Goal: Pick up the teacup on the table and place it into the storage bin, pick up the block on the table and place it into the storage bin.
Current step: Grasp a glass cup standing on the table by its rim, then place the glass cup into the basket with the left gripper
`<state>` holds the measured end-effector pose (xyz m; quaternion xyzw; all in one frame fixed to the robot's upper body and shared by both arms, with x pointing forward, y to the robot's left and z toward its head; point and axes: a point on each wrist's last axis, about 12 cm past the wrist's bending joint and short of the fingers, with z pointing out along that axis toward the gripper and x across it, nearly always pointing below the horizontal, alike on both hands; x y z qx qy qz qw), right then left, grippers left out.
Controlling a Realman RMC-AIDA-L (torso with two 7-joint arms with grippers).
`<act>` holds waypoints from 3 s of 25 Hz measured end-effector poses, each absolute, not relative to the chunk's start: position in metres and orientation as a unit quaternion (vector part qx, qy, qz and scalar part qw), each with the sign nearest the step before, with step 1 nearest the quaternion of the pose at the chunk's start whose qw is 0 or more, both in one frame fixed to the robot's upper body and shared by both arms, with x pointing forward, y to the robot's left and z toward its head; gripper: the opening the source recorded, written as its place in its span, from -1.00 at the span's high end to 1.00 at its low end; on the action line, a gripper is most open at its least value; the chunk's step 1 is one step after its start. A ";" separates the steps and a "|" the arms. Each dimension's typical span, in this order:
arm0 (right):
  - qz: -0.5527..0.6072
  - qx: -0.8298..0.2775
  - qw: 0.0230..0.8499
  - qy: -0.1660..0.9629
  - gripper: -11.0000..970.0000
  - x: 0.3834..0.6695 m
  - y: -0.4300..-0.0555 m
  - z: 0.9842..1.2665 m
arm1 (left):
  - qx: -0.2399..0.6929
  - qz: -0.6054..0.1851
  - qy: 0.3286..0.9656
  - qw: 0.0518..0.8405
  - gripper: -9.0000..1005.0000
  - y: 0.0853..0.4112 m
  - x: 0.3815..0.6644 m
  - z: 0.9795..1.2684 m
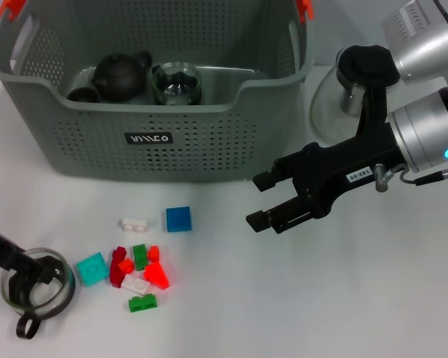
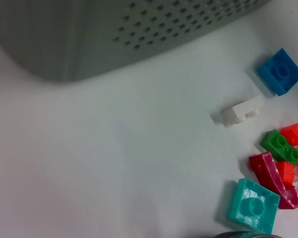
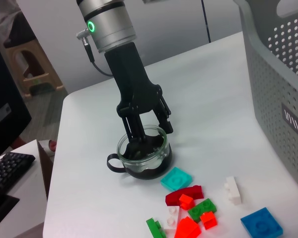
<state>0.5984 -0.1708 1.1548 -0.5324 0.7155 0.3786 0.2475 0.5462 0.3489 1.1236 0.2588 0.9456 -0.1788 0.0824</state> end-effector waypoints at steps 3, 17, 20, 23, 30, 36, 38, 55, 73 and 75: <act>0.378 -0.533 0.247 0.715 -0.70 0.598 -0.170 1.155 | 0.258 -0.178 0.946 0.082 -0.66 0.348 0.546 1.122; 0.380 -0.532 0.248 0.716 -0.70 0.598 -0.171 1.154 | 0.250 -0.162 0.952 0.072 -0.27 0.350 0.547 1.119; 0.379 -0.534 0.249 0.714 -0.70 0.598 -0.170 1.154 | 0.249 -0.161 0.952 0.072 -0.11 0.350 0.547 1.119; 0.379 -0.534 0.250 0.713 -0.70 0.598 -0.170 1.155 | 0.247 -0.160 0.953 0.074 0.03 0.350 0.548 1.119; 0.379 -0.536 0.251 0.712 -0.70 0.599 -0.170 1.155 | 0.245 -0.157 0.954 0.072 0.42 0.350 0.549 1.119; 0.378 -0.536 0.251 0.712 -0.70 0.599 -0.170 1.155 | 0.246 -0.159 0.953 0.070 0.79 0.350 0.549 1.121; 0.379 -0.535 0.251 0.712 -0.70 0.599 -0.170 1.155 | 0.249 -0.162 0.952 0.067 0.86 0.349 0.549 1.123; 0.396 -0.532 0.256 0.703 -0.70 0.597 -0.170 1.159 | 0.277 -0.339 0.877 0.196 0.90 0.336 0.574 1.229; 0.413 -0.528 0.223 0.708 -0.70 0.587 -0.184 1.155 | 0.238 -0.265 0.872 0.337 0.90 0.295 0.672 1.252; 0.412 -0.527 0.221 0.709 -0.70 0.587 -0.184 1.154 | 0.227 -0.245 0.873 0.355 0.90 0.288 0.683 1.251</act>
